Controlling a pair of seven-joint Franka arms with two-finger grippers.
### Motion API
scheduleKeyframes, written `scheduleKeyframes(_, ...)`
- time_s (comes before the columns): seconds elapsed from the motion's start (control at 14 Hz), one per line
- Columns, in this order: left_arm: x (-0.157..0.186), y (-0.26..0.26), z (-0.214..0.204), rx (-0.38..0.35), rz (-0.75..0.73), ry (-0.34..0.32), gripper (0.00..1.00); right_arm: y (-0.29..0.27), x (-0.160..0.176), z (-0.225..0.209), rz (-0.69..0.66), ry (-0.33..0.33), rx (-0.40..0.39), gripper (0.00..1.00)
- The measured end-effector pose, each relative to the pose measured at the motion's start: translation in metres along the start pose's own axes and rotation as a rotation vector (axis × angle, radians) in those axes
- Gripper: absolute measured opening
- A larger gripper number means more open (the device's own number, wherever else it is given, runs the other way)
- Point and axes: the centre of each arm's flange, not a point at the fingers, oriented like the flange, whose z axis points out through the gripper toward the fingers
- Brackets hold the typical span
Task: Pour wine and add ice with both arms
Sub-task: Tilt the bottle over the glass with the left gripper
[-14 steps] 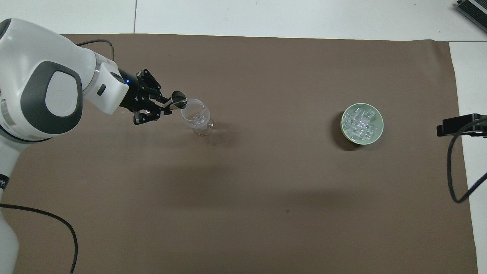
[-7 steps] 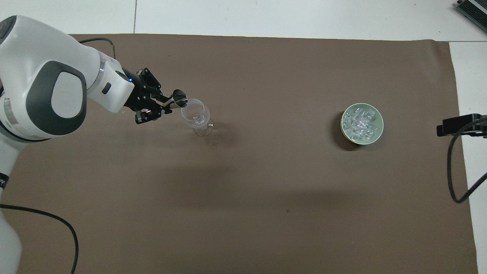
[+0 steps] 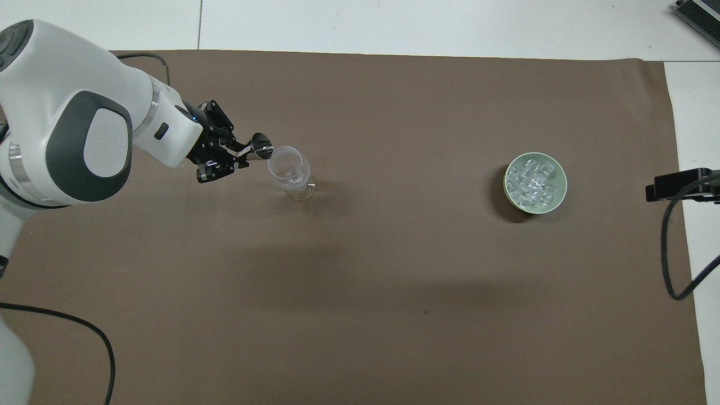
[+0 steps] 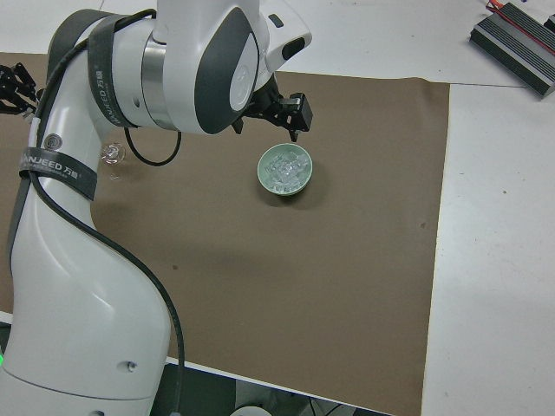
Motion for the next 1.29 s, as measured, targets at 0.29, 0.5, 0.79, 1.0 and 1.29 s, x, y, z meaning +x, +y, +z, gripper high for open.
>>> scheduleKeyframes(0.29,0.008,0.002,0.0,0.006,0.005,-0.025,0.25,0.0,0.0,0.0,0.0,0.0,0.0,1.0)
scheduleKeyframes(0.5,0.014,0.005,0.004,0.002,0.02,-0.038,0.25,0.0,0.0,0.0,0.0,0.0,0.0,1.0)
scheduleKeyframes(0.79,0.018,0.006,0.006,0.003,0.035,-0.065,0.25,0.0,0.0,0.0,0.0,0.0,0.0,1.0)
scheduleKeyframes(1.0,0.021,0.008,0.007,0.005,0.029,-0.08,0.25,0.0,0.0,0.0,0.0,0.0,0.0,1.0)
scheduleKeyframes(1.29,0.025,0.008,0.008,0.011,0.032,-0.11,0.25,0.0,0.0,0.0,0.0,0.0,0.0,1.0)
